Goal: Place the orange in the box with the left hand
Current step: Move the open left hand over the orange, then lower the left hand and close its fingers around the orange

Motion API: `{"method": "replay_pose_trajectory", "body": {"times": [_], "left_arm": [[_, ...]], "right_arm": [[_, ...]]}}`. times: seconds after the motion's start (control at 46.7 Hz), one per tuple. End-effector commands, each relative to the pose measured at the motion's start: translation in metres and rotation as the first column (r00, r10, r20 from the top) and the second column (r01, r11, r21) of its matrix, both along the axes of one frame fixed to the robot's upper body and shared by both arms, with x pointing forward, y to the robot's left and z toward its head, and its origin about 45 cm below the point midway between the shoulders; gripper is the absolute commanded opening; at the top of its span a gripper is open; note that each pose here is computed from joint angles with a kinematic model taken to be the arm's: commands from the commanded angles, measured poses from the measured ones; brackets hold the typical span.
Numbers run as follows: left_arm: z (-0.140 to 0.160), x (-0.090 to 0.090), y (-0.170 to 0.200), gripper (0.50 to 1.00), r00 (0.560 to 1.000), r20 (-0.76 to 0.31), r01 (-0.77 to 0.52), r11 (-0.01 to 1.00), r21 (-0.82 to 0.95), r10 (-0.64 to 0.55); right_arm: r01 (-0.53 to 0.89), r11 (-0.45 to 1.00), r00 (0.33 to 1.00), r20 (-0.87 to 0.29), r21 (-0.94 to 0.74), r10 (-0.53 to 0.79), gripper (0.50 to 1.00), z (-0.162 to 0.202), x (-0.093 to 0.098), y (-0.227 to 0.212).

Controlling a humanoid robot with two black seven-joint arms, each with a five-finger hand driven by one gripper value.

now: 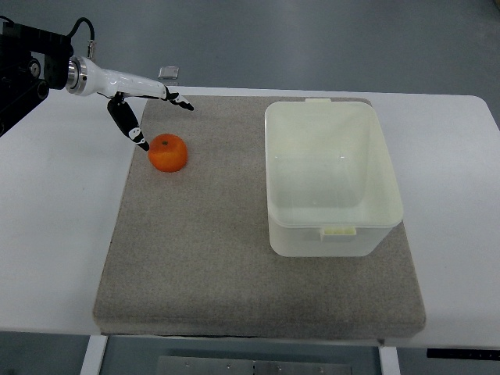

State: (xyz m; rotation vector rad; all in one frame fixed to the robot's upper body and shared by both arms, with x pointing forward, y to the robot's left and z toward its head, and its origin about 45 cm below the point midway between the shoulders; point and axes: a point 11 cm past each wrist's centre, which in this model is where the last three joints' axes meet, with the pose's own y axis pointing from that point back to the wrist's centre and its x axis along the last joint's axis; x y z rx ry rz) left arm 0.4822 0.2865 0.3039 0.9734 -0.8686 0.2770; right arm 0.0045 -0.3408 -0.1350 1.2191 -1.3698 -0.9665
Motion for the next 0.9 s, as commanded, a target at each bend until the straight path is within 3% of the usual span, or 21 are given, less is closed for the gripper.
{"method": "replay_pose_trajectory", "body": {"times": [0.0, 0.257, 0.878], "left_arm": [[-0.004, -0.003, -0.005, 0.986, 1.0, 0.0, 0.03, 0.999, 0.033, -0.03], [-0.021, -0.004, -0.008, 0.986, 0.983, 0.108, 0.127, 0.974, 0.188, -0.149], [-0.034, -0.013, -0.015, 0.994, 0.979, 0.066, 0.173, 0.962, 0.212, -0.191]], "right_arm": [[0.0, 1.0, 1.0, 0.0, 0.0, 0.0, 0.926, 0.0, 0.0, 0.0], [0.0, 1.0, 1.0, 0.0, 0.0, 0.0, 0.926, 0.0, 0.0, 0.0], [0.0, 1.0, 1.0, -0.001, 0.0, 0.0, 0.926, 0.0, 0.0, 0.0]]}}
